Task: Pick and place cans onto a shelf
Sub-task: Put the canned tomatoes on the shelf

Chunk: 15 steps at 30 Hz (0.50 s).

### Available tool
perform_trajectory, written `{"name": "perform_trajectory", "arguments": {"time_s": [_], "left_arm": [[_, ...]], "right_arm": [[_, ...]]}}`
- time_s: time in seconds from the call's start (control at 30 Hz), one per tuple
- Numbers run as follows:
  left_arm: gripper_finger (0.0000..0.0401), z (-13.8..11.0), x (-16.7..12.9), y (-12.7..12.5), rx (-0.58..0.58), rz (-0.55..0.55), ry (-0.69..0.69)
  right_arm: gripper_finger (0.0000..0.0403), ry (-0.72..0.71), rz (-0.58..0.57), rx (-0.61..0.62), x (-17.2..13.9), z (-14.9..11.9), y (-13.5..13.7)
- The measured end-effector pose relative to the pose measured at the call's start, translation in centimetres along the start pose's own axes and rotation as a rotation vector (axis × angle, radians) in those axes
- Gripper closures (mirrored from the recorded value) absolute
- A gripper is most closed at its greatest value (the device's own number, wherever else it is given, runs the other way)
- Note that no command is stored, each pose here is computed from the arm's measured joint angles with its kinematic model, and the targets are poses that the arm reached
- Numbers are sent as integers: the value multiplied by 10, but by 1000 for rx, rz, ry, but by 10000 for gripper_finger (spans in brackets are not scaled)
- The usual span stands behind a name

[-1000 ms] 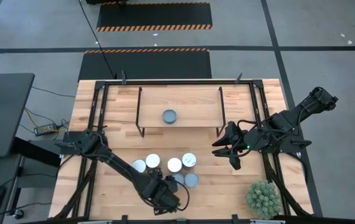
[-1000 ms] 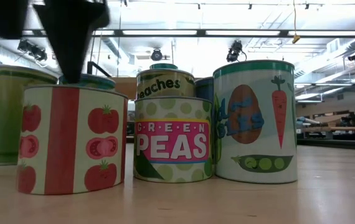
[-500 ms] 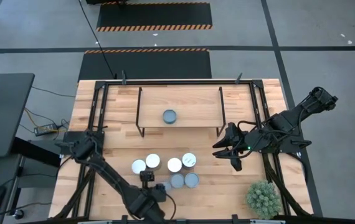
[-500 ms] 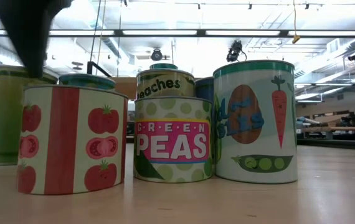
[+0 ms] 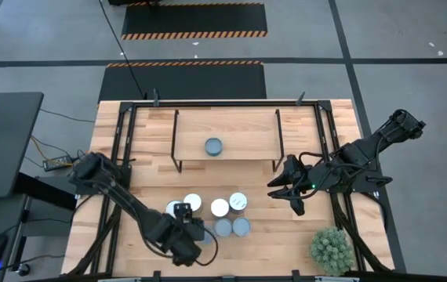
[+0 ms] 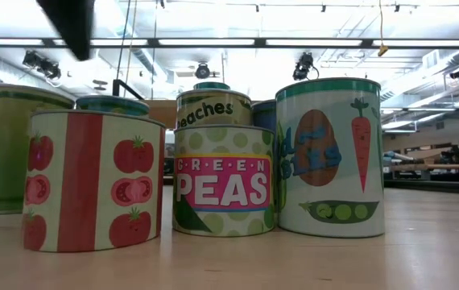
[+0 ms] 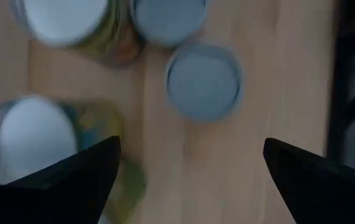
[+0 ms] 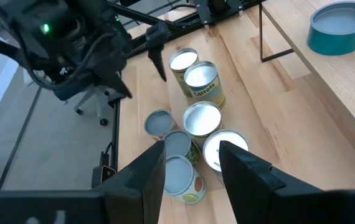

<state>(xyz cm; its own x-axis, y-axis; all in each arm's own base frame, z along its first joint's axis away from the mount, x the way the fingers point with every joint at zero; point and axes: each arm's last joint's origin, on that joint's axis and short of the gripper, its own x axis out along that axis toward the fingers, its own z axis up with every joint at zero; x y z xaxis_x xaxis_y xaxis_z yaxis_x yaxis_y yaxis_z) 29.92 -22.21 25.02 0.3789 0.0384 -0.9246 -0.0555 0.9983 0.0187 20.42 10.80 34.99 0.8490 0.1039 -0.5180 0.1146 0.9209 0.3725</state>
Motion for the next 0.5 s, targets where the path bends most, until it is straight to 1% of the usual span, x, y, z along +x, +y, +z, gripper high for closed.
{"name": "perform_trajectory", "arguments": {"time_s": [0.1,0.27,0.37,0.5], "left_arm": [[1,4,12,8,-69,-42,-63],[1,17,22,6,-125,-156,-145],[1,18,28,4,-84,-152,-156],[1,20,32,2,-84,-135,-184]], "right_arm": [[245,-1,1,1,0,0,0],[245,-5,3,10,0,1,0],[245,-8,2,10,0,1,0],[245,-15,-8,10,0,1,0]]}}
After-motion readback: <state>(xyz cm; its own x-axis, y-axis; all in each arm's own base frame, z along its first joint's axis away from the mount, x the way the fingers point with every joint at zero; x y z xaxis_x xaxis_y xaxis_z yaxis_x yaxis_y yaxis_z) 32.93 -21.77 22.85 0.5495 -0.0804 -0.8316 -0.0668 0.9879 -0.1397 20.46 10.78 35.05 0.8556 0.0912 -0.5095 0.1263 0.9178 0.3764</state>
